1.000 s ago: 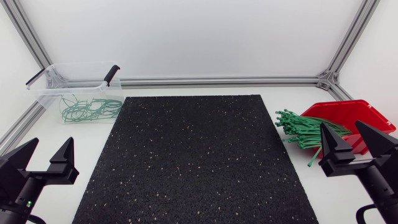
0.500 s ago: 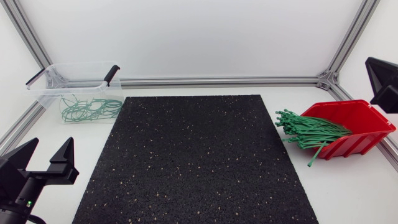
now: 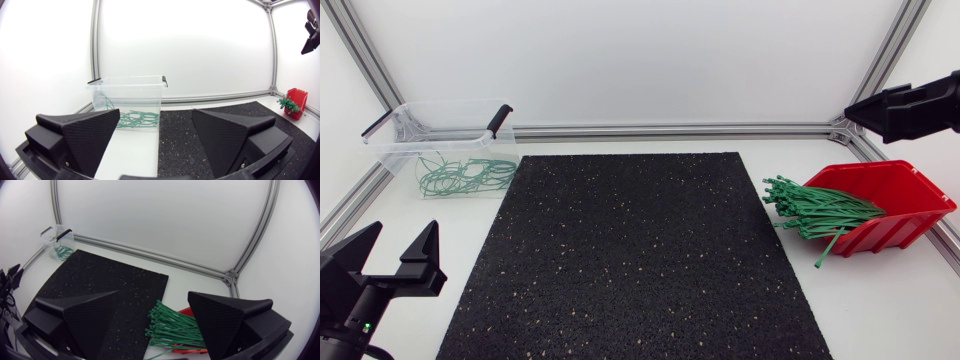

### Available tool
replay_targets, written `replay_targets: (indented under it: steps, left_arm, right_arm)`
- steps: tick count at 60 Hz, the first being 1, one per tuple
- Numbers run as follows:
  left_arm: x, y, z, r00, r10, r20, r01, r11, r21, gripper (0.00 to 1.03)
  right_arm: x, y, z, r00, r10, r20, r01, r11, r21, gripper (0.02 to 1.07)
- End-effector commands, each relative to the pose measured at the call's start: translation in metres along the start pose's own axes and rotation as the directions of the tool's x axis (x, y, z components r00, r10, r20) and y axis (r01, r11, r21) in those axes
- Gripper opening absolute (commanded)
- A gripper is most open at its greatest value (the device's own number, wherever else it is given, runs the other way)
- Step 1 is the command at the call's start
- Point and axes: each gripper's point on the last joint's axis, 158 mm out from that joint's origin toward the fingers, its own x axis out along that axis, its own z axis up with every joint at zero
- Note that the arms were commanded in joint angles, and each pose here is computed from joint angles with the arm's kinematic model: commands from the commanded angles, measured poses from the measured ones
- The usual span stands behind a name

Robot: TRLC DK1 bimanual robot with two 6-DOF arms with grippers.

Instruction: Take a green cable tie from the red box, thread the tail through the head to close it, then place it in the transparent bin on the left.

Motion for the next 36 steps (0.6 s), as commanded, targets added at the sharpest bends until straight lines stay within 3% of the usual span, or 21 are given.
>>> replay_targets:
  steps: [1, 12, 19, 24, 30, 36]
  left_arm:
    - [0.002, 0.000, -0.023, 0.999, 0.006, -0.052, -0.005, 1.000, 0.012, 1.00]
    - [0.002, 0.000, -0.023, 0.999, 0.006, -0.052, -0.005, 1.000, 0.012, 1.00]
    - [0.002, 0.000, -0.023, 0.999, 0.006, -0.052, -0.005, 1.000, 0.012, 1.00]
    - [0.002, -0.001, -0.023, 0.999, 0.001, -0.052, 0.000, 1.000, 0.012, 1.00]
    - [0.002, 0.000, -0.023, 0.999, 0.002, -0.054, -0.002, 1.000, 0.012, 1.00]
    - [0.002, -0.001, -0.023, 0.999, 0.001, -0.054, 0.000, 1.000, 0.012, 1.00]
  right_arm:
    - [0.010, -0.009, -0.009, 0.996, 0.062, -0.065, -0.063, 0.998, -0.017, 1.00]
    - [0.028, -0.016, -0.043, 0.946, 0.167, -0.278, -0.184, 0.982, -0.036, 1.00]
    - [0.034, -0.021, -0.071, 0.897, 0.163, -0.411, -0.252, 0.952, -0.172, 1.00]
    - [0.035, -0.026, -0.089, 0.860, 0.107, -0.498, -0.310, 0.886, -0.345, 1.00]
    - [0.039, -0.030, -0.110, 0.825, 0.070, -0.561, -0.345, 0.847, -0.403, 0.98]
    - [0.036, -0.021, -0.138, 0.786, 0.059, -0.616, -0.440, 0.753, -0.489, 0.91]
